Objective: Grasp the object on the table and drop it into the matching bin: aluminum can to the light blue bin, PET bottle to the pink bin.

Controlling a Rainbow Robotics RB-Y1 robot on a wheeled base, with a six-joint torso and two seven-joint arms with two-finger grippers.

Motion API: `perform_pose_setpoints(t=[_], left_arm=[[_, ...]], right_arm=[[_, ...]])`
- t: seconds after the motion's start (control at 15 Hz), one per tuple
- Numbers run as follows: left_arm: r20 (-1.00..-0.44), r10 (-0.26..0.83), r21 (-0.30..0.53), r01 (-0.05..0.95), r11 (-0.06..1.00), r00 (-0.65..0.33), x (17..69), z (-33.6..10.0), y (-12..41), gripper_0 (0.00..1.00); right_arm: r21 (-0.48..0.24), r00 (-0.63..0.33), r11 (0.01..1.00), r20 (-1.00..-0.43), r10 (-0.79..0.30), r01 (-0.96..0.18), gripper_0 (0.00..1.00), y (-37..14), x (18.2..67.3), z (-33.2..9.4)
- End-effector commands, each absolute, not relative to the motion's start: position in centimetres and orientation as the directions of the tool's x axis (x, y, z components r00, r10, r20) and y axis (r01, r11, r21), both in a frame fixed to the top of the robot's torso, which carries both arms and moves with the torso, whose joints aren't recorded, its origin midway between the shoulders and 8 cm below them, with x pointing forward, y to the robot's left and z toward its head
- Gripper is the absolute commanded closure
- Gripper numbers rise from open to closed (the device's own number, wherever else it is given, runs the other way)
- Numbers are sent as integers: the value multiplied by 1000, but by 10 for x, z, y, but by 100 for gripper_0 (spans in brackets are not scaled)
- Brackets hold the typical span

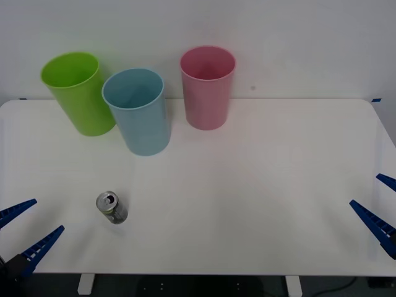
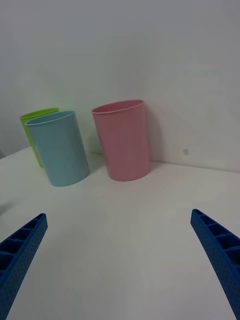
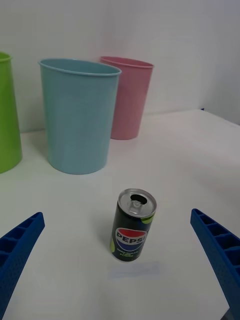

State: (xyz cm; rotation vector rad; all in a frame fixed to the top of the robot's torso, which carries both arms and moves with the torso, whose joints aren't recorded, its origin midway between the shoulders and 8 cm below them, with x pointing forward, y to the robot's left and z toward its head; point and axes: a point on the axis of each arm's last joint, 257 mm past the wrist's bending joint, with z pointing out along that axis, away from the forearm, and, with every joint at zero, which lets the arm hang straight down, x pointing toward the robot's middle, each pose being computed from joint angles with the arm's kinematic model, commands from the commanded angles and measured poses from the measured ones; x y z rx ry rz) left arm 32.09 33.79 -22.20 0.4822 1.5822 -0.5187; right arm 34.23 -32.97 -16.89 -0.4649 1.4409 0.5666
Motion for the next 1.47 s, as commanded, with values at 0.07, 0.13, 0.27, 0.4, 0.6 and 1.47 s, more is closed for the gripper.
perform_pose_setpoints(t=[0.07, 0.13, 0.27, 0.4, 0.6, 1.47], left_arm=[[-994, 5, -58, 587, 808, -105, 313, -237, 337, 0], [-993, 4, -64, 586, 808, -114, 311, -241, 337, 0], [-991, -3, -81, 579, 811, -135, 307, -254, 338, 0], [-993, 8, -62, 577, 814, -117, 306, -265, 337, 0], [-996, 39, -18, 575, 818, -86, 311, -282, 337, 0], [-998, 39, 6, 604, 797, -40, 356, -312, 307, 0]], right_arm=[[39, 41, 785, -996, 82, -618, 0, -330, 342, -169], [39, 41, 785, -996, 82, -618, 0, -330, 342, -169], [39, 41, 785, -996, 82, -618, 0, -330, 342, -169], [39, 41, 785, -996, 82, -618, 0, -330, 342, -169], [39, 41, 785, -996, 82, -618, 0, -330, 342, -169], [39, 41, 785, -996, 82, -618, 0, -330, 342, -169]])
